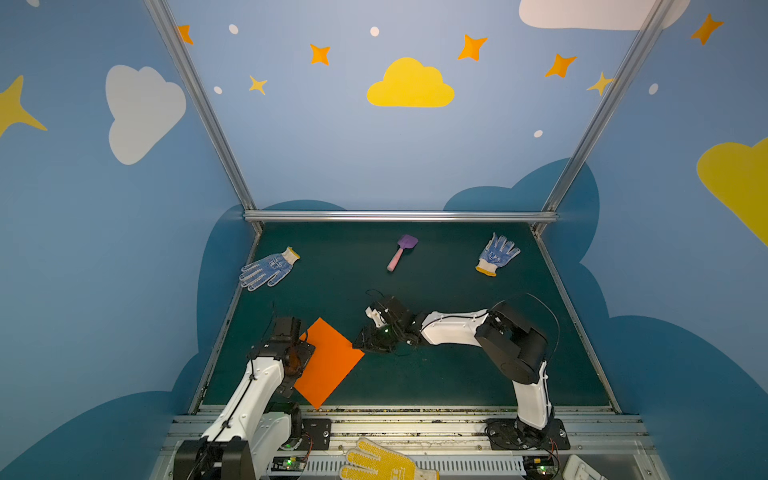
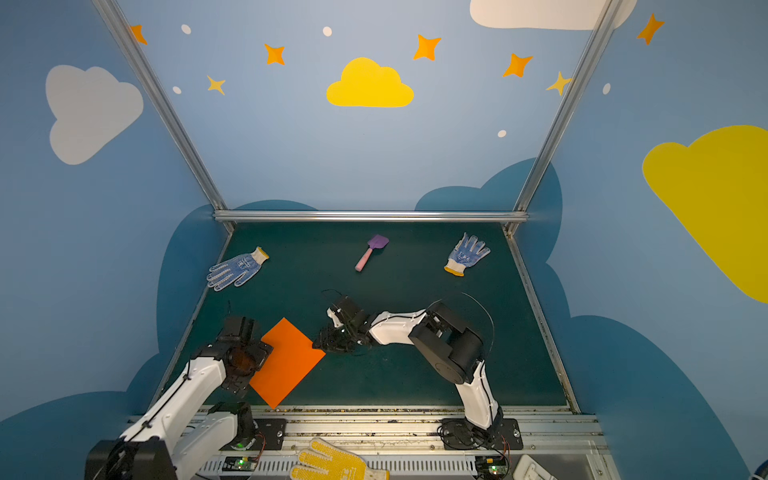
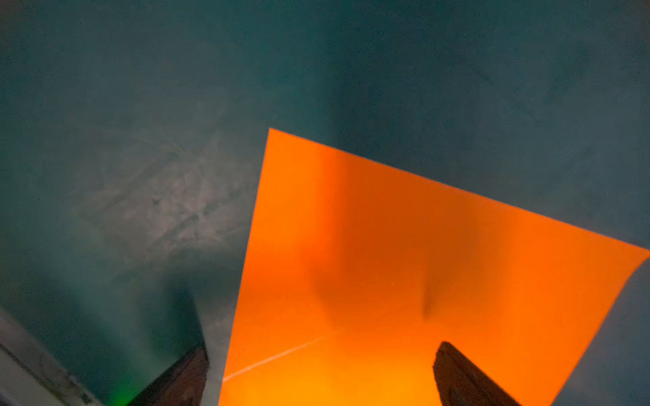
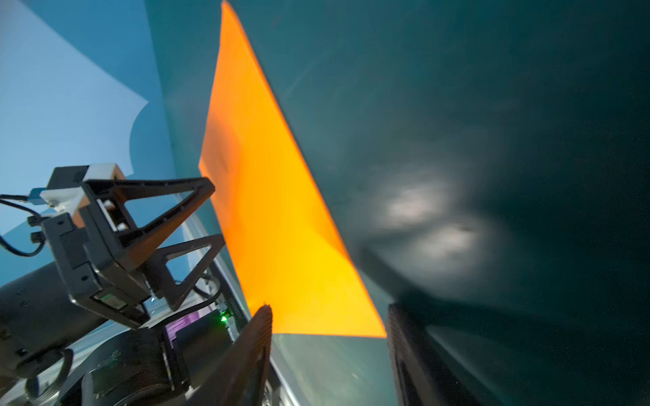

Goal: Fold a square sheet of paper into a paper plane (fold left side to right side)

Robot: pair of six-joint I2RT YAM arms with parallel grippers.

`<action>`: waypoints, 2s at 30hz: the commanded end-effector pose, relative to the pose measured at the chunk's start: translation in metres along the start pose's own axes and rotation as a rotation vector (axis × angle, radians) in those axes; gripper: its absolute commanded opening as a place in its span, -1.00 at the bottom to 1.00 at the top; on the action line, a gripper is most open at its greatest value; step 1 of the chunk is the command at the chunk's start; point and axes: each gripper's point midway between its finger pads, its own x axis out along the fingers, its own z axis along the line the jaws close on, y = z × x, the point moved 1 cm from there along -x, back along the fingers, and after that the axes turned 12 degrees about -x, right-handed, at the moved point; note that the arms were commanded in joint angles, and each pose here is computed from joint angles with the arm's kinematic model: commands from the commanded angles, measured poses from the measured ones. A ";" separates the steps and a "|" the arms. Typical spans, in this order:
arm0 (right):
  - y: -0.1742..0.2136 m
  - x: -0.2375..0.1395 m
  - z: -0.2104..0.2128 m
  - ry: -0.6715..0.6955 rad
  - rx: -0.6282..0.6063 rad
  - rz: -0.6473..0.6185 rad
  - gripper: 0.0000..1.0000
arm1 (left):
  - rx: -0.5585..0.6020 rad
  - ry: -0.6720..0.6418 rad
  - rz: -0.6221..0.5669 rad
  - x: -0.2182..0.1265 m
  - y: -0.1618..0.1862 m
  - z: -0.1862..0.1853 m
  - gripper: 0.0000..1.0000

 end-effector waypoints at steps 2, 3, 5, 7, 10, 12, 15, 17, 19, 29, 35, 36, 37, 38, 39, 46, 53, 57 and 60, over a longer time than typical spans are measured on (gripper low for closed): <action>-0.010 -0.035 -0.014 0.065 -0.031 -0.028 0.10 | 0.129 0.391 0.200 0.014 0.038 -0.097 1.00; -0.013 -0.041 -0.016 0.073 -0.037 -0.038 0.10 | 0.159 0.398 0.214 0.014 0.043 -0.106 1.00; -0.017 -0.052 -0.022 0.097 -0.043 -0.054 0.10 | 0.206 0.413 0.234 0.015 0.051 -0.122 1.00; -0.019 -0.061 -0.029 0.114 -0.042 -0.066 0.10 | 0.246 0.436 0.249 0.016 0.060 -0.139 1.00; -0.020 -0.071 -0.035 0.134 -0.042 -0.080 0.10 | 0.304 0.480 0.263 0.012 0.074 -0.166 1.00; -0.020 -0.074 -0.036 0.142 -0.044 -0.080 0.10 | 0.339 0.518 0.269 0.004 0.083 -0.184 1.00; -0.019 -0.075 -0.038 0.148 -0.044 -0.082 0.11 | 0.412 0.608 0.289 -0.018 0.101 -0.215 1.00; -0.020 -0.076 -0.038 0.149 -0.048 -0.085 0.11 | 0.460 0.656 0.308 -0.032 0.114 -0.231 1.00; -0.021 -0.077 -0.038 0.151 -0.054 -0.088 0.11 | 0.507 0.707 0.332 -0.049 0.125 -0.243 1.00; -0.036 -0.097 -0.060 0.202 -0.058 -0.115 0.14 | 0.545 0.727 0.233 -0.083 0.112 -0.239 1.00; -0.061 -0.132 -0.088 0.214 -0.018 -0.170 0.28 | 0.587 0.670 0.225 -0.065 0.107 -0.252 1.00; -0.065 -0.137 -0.094 0.216 -0.007 -0.174 0.30 | 0.610 0.658 0.231 -0.062 0.108 -0.256 1.00; -0.069 -0.141 -0.099 0.220 0.004 -0.178 0.32 | 0.626 0.652 0.238 -0.059 0.110 -0.259 1.00; -0.074 -0.145 -0.106 0.221 0.016 -0.185 0.33 | 0.640 0.642 0.243 -0.054 0.112 -0.264 1.00; -0.077 -0.148 -0.113 0.223 0.030 -0.191 0.33 | 0.648 0.631 0.252 -0.050 0.114 -0.267 1.00; -0.096 -0.155 -0.149 0.227 0.098 -0.205 0.34 | 0.674 0.607 0.263 -0.026 0.119 -0.288 1.00; -0.095 -0.137 -0.167 0.249 0.115 -0.157 0.32 | 0.691 0.557 0.273 0.001 0.122 -0.290 1.00; -0.090 -0.125 -0.175 0.262 0.125 -0.133 0.31 | 0.692 0.521 0.281 0.015 0.123 -0.284 1.00; -0.087 -0.113 -0.175 0.264 0.121 -0.109 0.31 | 0.689 0.511 0.289 0.023 0.124 -0.279 1.00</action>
